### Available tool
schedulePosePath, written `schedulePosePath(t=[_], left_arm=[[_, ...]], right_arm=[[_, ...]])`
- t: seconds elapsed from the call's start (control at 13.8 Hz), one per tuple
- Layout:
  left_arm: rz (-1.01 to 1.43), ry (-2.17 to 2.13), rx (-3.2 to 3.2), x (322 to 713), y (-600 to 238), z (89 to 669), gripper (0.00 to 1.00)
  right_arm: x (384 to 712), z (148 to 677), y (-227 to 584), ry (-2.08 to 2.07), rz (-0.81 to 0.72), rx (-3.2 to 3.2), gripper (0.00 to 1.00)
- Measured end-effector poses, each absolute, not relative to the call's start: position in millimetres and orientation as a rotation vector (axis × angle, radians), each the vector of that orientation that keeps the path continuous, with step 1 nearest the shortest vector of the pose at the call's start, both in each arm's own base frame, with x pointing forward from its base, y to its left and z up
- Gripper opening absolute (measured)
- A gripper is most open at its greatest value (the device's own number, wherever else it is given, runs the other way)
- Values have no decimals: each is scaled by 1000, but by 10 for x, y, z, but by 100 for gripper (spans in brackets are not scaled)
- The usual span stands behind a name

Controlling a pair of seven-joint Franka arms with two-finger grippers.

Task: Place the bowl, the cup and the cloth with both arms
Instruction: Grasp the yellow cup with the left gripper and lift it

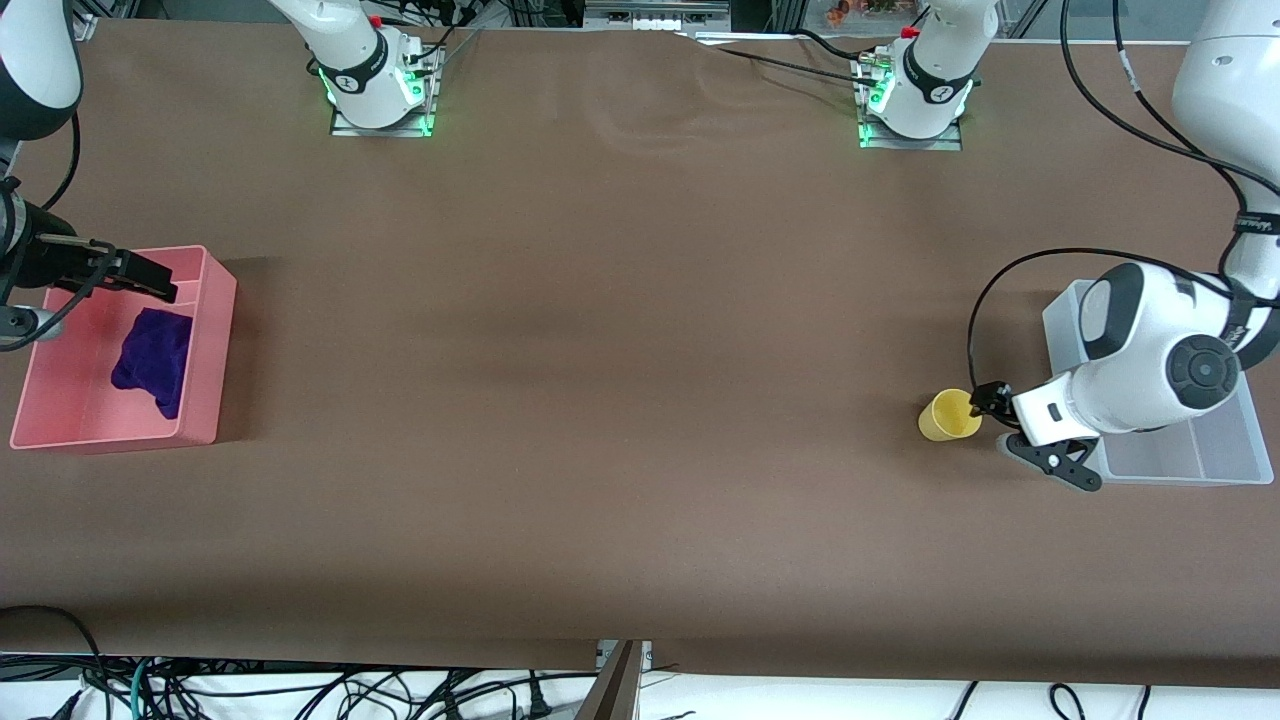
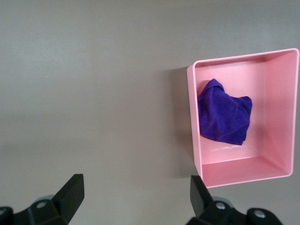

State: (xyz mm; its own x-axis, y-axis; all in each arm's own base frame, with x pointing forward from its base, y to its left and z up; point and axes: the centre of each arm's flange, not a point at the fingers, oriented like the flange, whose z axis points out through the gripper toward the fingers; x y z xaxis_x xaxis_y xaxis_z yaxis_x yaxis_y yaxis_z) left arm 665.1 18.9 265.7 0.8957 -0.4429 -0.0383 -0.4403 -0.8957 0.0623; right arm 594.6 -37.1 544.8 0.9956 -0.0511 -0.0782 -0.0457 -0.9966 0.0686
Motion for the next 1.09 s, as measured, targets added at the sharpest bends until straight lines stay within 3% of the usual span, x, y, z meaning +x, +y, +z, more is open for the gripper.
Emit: schedulePosePath(t=[0.36, 0.44, 0.95, 1.02, 1.09], left_arm=[[-89, -681, 2975, 6597, 139, 2263, 98], [-100, -680, 2967, 6588, 130, 2194, 91], [-101, -675, 2961, 6592, 129, 2138, 14], [-104, -674, 2962, 6595, 133, 2145, 5], [-122, -675, 2961, 6590, 137, 2155, 4]], right_arm=[[5967, 5692, -404, -70, -46, 3043, 100], [5946, 5815, -410, -74, -12, 3042, 100], [5871, 5930, -388, -56, -14, 3084, 100], [5866, 5924, -373, -55, -23, 3092, 100], [5857, 5917, -364, -54, -36, 3094, 100]])
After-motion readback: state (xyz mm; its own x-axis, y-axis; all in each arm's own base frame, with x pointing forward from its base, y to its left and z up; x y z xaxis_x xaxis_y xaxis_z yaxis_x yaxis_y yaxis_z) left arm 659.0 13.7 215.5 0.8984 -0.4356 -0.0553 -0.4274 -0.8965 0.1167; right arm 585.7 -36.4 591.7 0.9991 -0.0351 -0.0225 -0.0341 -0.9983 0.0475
